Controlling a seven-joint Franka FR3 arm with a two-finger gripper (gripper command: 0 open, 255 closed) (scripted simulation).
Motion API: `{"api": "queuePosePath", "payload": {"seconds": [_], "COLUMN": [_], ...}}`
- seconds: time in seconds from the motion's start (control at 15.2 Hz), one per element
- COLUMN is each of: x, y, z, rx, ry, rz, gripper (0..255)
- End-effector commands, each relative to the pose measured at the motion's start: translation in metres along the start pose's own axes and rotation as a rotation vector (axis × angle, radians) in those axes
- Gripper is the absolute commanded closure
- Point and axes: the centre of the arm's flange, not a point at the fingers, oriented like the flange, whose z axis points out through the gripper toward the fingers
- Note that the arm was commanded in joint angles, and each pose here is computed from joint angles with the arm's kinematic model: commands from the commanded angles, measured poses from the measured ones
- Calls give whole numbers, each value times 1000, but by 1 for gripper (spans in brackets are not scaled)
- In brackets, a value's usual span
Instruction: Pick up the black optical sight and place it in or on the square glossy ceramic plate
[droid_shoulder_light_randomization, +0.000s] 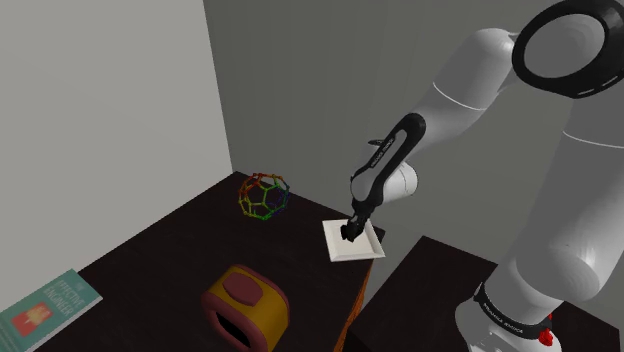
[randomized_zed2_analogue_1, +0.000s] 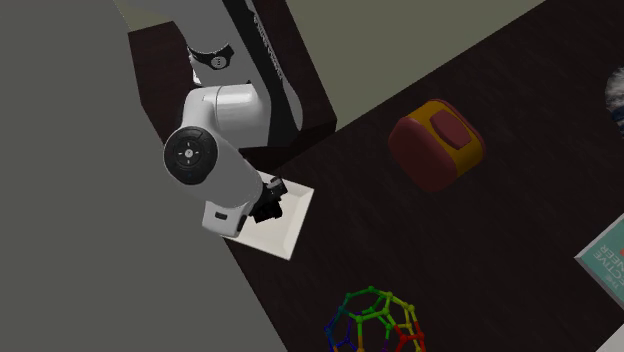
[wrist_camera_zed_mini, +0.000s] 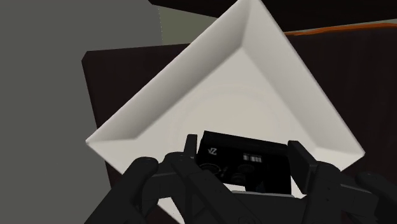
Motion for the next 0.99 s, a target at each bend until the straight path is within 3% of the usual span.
{"api": "queuePosePath", "payload": {"seconds": [0.0, 0.4, 0.46, 0.79, 0.92], "x": [0, 0, 0, 0, 0], "y": [1, 1, 1, 1, 1], "z": [2, 2, 2, 2, -24], "rx": [0, 0, 0, 0, 0], "ry": [1, 1, 1, 1, 1], "rz": [0, 0, 0, 0, 0], "gripper": [255, 255, 0, 0, 0]}}
